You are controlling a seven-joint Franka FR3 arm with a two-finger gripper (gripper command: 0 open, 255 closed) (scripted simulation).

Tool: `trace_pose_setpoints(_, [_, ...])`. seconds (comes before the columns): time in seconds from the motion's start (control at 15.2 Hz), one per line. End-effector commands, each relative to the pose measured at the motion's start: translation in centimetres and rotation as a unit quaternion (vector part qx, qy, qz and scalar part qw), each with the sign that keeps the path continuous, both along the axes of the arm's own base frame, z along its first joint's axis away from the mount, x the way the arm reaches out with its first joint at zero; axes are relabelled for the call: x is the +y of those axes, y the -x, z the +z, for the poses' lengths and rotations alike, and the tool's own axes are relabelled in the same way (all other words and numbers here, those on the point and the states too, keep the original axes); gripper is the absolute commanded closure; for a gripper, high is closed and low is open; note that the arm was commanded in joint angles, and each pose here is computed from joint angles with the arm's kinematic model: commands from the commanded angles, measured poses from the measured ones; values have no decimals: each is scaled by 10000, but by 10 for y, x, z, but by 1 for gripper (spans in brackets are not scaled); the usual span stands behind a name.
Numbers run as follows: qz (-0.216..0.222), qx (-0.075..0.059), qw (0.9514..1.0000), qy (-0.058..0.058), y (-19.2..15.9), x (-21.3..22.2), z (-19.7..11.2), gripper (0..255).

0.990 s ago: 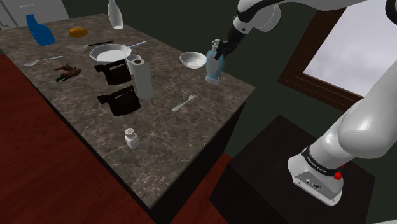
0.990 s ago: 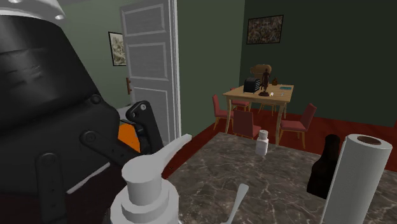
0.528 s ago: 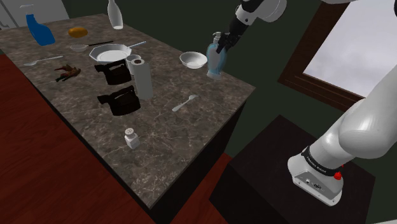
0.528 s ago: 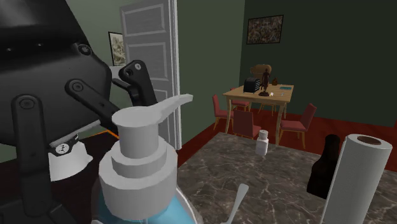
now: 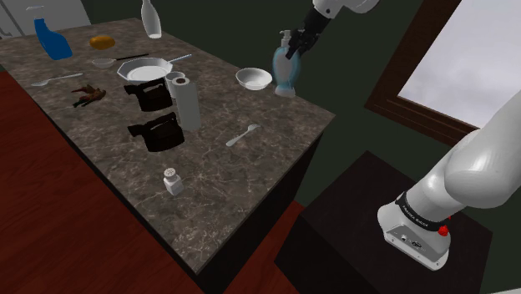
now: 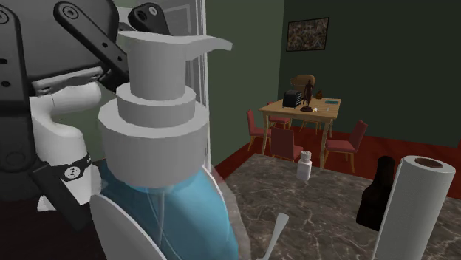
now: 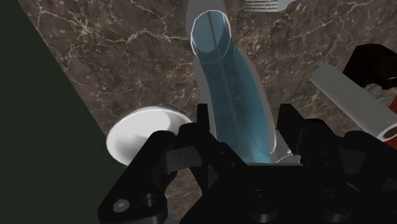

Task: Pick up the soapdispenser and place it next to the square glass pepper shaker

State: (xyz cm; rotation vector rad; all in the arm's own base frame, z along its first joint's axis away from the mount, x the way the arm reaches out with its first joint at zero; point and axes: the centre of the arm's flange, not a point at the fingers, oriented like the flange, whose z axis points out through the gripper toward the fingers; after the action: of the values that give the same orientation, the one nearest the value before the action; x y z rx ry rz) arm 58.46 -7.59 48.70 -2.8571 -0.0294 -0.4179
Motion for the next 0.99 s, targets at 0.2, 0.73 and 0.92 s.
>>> trace_pose_setpoints(0.2, [0, -1, 10000, 0, 0, 0, 27, 255])
trace_pose_setpoints(0.73, [0, -1, 10000, 0, 0, 0, 69, 255])
trace_pose_setpoints(0.92, [0, -1, 10000, 0, 0, 0, 85, 255])
